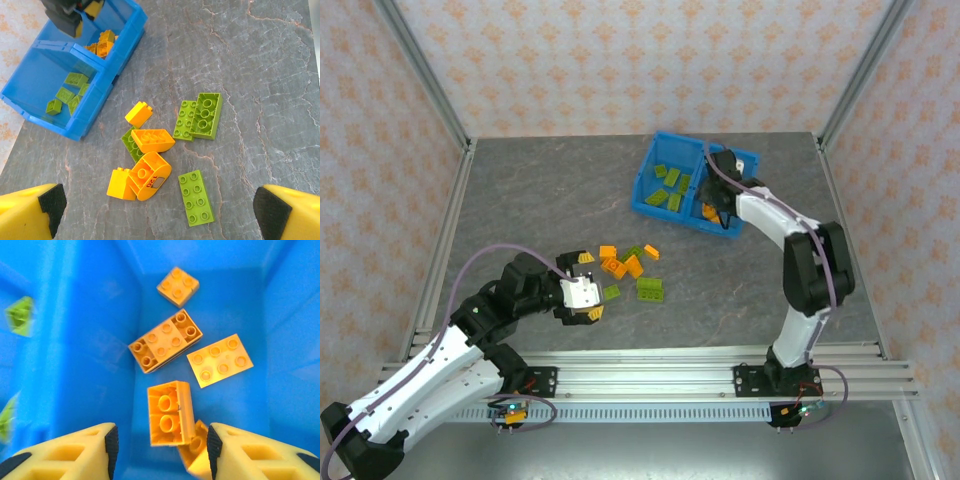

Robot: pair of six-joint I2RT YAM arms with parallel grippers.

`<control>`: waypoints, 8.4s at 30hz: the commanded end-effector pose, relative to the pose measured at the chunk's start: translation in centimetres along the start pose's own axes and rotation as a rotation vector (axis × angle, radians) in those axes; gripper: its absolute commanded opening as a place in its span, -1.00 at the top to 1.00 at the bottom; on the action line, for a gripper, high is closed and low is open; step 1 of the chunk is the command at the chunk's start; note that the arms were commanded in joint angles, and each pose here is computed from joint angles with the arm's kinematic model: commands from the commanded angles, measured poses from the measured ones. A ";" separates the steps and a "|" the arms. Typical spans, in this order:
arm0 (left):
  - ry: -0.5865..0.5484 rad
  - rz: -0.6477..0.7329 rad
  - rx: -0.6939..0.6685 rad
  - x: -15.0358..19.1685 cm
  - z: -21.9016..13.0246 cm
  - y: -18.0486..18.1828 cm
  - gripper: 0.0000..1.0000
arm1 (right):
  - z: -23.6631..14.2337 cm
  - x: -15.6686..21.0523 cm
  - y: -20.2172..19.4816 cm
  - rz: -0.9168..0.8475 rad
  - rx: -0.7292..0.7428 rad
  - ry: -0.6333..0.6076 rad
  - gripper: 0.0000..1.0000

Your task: Sort the legos into containers by color

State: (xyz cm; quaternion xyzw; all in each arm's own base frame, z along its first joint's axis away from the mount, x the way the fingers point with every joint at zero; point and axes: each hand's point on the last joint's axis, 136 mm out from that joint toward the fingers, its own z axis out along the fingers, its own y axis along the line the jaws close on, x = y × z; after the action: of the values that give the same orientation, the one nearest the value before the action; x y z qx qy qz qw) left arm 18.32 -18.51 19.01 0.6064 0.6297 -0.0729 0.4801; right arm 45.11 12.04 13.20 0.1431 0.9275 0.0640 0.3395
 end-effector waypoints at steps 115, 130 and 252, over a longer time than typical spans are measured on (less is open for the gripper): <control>-0.004 0.082 0.097 0.8 1.0 -1.7 -0.99 | -7.1 16.0 11.4 -0.705 -0.384 0.280 -0.09; -0.003 0.123 0.117 1.1 0.8 -2.3 -0.99 | -1.1 18.7 11.4 -0.754 -0.294 0.355 0.09; 0.307 -1.058 -0.317 -7.7 16.9 14.0 -0.12 | -22.5 6.9 0.5 -0.039 -0.495 -0.092 -0.99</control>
State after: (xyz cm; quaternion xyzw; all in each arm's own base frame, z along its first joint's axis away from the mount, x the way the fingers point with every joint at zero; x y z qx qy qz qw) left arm 34.46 -29.81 21.23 0.1264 0.9278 -0.1212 0.3293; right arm 24.60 17.28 24.62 -0.0163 0.8847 0.3244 0.3343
